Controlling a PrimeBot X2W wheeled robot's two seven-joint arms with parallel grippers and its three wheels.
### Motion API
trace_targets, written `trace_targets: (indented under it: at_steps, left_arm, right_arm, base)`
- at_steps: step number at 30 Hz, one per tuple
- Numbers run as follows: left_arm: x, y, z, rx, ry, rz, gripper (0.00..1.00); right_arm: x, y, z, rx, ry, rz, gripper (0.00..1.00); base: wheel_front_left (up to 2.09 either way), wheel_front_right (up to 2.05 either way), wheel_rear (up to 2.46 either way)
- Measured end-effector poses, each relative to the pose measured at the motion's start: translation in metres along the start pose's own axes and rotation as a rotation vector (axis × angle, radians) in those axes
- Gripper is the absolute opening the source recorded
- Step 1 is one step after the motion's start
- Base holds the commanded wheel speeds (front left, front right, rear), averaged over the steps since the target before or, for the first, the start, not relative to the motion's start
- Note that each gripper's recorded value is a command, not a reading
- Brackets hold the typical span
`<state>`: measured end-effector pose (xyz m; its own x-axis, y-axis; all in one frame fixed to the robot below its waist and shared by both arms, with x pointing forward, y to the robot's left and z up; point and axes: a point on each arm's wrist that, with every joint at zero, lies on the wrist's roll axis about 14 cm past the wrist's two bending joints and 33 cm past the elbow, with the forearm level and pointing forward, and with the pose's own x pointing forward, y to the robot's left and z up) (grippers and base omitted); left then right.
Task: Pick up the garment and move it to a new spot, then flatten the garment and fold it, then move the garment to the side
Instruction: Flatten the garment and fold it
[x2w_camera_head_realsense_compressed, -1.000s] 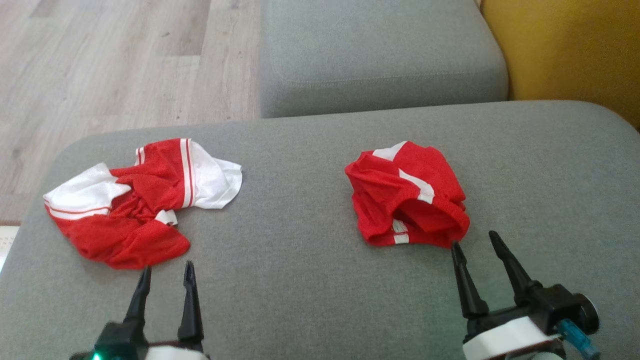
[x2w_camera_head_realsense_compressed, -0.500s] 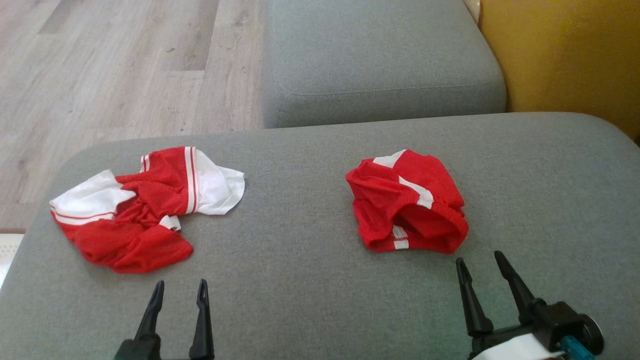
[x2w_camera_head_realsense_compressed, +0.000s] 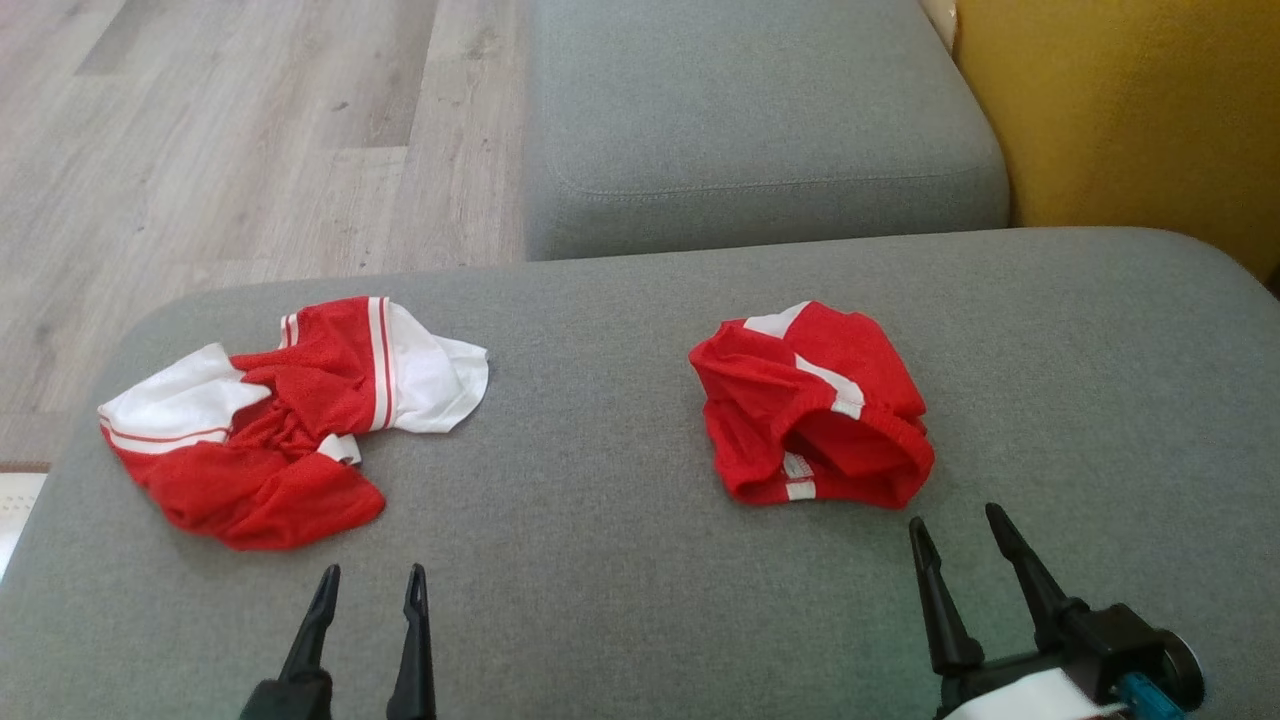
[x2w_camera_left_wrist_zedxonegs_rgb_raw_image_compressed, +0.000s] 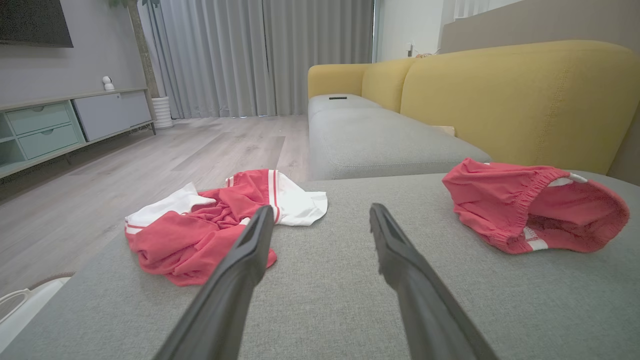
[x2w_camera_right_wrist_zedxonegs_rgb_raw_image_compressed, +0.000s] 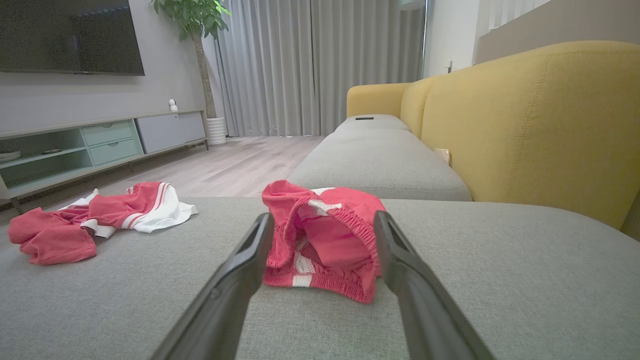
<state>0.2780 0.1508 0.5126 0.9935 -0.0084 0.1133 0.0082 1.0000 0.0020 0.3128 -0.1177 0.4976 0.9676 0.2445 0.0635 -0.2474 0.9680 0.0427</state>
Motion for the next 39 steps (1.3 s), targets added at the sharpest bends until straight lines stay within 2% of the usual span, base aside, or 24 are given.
trace_targets:
  at_steps: [22,30,32,34,35,39]
  left_arm:
    - [0.01,-0.001,-0.002,0.003,0.008,-0.001,1.0]
    - [0.011,-0.021,-0.01,-0.014,0.036,-0.08,1.0]
    - [0.01,-0.034,-0.013,-0.058,0.052,-0.129,1.0]
    - [0.009,-0.052,-0.017,-0.17,0.079,-0.195,1.0]
    - [0.009,-0.073,-0.02,-0.266,0.105,-0.27,1.0]
    - [0.018,-0.112,-0.024,-0.362,0.145,-0.407,1.0]
  right_arm:
    - [0.007,-0.005,-0.005,0.014,0.02,-0.011,1.0]
    - [0.011,-0.008,-0.002,0.013,0.01,-0.017,1.0]
    - [0.01,-0.01,-0.003,0.014,0.014,-0.024,1.0]
    - [0.01,-0.012,-0.004,0.015,0.017,-0.031,1.0]
    - [0.01,-0.015,-0.005,0.017,0.021,-0.04,1.0]
    - [0.012,-0.019,-0.008,0.009,0.029,-0.053,1.0]
  base:
    - [0.0,0.0,0.0]
    - [0.0,0.0,0.0]
    - [0.0,0.0,0.0]
    - [0.0,0.0,0.0]
    - [0.0,0.0,0.0]
    - [0.0,0.0,0.0]
